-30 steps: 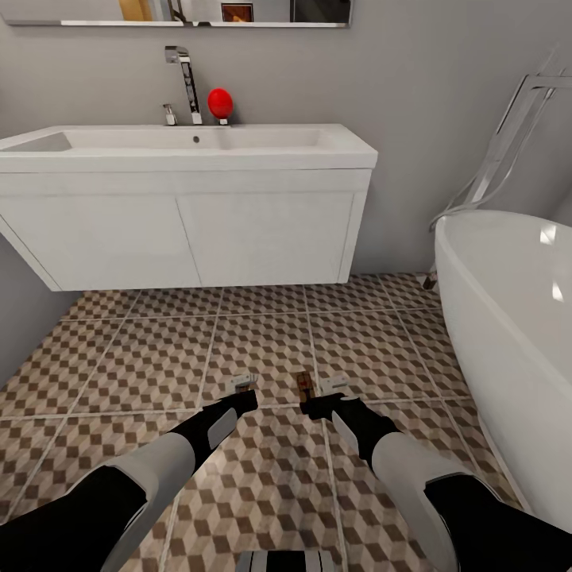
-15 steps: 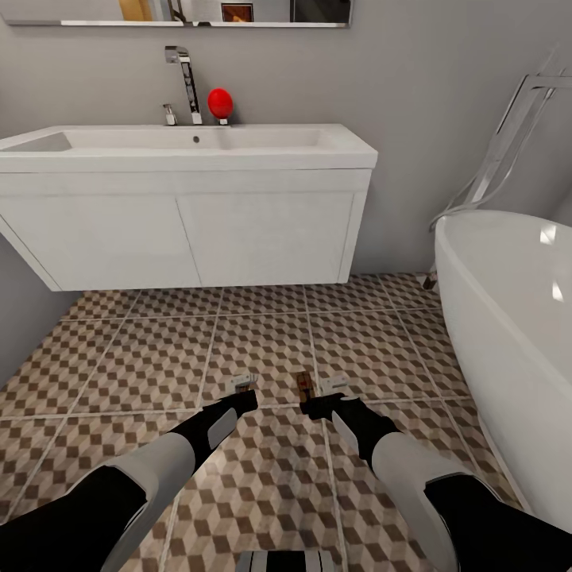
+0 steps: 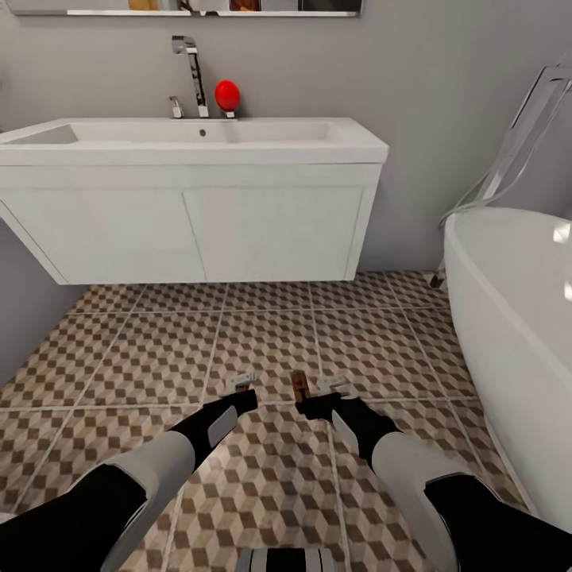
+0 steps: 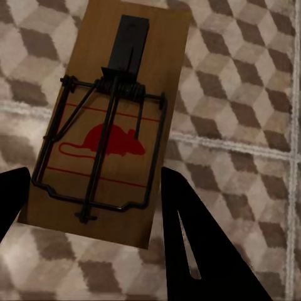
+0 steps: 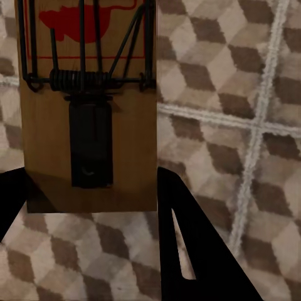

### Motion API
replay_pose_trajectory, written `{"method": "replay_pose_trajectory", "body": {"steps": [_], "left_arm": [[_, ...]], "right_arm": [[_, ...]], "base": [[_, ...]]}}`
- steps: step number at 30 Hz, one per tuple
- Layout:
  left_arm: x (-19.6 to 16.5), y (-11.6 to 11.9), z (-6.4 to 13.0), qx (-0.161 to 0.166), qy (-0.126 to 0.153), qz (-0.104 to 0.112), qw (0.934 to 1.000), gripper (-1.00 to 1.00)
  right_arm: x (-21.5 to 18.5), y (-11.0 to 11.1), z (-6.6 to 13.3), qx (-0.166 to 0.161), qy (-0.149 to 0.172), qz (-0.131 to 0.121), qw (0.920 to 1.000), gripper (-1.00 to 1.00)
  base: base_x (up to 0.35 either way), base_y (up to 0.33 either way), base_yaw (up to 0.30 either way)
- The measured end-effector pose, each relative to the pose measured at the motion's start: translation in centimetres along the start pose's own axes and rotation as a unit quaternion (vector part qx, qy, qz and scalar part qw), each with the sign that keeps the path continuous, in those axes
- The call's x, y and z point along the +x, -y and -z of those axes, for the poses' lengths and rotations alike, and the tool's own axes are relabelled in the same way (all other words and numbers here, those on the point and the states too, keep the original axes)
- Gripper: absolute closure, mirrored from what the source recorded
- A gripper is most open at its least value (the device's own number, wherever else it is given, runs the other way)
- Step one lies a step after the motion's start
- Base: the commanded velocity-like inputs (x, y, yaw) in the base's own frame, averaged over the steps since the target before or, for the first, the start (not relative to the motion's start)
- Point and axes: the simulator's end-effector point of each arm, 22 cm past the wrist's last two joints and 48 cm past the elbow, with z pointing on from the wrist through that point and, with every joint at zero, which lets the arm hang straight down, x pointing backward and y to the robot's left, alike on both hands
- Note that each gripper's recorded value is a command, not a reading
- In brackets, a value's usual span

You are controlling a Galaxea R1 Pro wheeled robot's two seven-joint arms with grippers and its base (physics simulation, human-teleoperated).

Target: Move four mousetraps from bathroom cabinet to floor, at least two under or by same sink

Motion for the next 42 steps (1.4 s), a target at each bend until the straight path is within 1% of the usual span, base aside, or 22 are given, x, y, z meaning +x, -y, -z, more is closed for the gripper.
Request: {"method": "replay_pose_trajectory", "body": {"steps": [1, 3, 6, 10, 15, 20, 26, 42], "left_arm": [[-0.1, 0.1, 0.0, 0.0, -0.003, -0.001, 1.0, 1.0], [-1.5, 0.6, -0.1, 0.003, -0.006, -0.005, 1.0, 1.0], [-4.7, 1.5, 0.1, 0.007, 0.0, -0.011, 0.9999, 1.0], [-5.1, 1.5, -0.1, 0.006, -0.005, -0.012, 0.9999, 1.0], [-4.2, 1.1, -0.4, 0.001, -0.028, -0.014, 0.9995, 1.0], [-8.6, 2.4, -0.1, 0.009, -0.005, -0.02, 0.9998, 1.0], [-9.3, 2.7, -0.2, 0.011, -0.001, -0.02, 0.9997, 1.0], [-9.6, 3.3, -0.1, 0.019, 0.001, -0.023, 0.9996, 1.0]], "right_arm": [[0.0, 0.0, 0.0, 0.0, 0.0, 0.0, 1.0, 1.0], [-0.4, 0.1, -0.1, 0.0, 0.002, 0.0, 1.0, 1.0], [-2.9, 0.4, 0.1, 0.003, 0.017, 0.005, 0.9998, 1.0], [-5.1, 0.9, 0.1, 0.011, 0.029, 0.009, 0.9995, 1.0], [-6.4, 1.7, 0.1, 0.025, 0.033, 0.011, 0.9991, 1.0], [-7.0, 2.1, 0.0, 0.03, 0.033, 0.009, 0.999, 1.0], [-6.9, 2.1, -0.2, 0.03, 0.034, 0.007, 0.9989, 1.0], [-7.0, 2.1, -0.2, 0.029, 0.036, 0.007, 0.9989, 1.0]], "base": [[0.0, 0.0, 0.086], [0.0, 0.0, 0.087], [0.0, 0.0, 0.087], [0.0, 0.0, 0.087], [0.0, 0.0, 0.087], [0.0, 0.0, 0.083], [0.0, 0.0, 0.028], [0.0, 0.0, 0.002]]}}
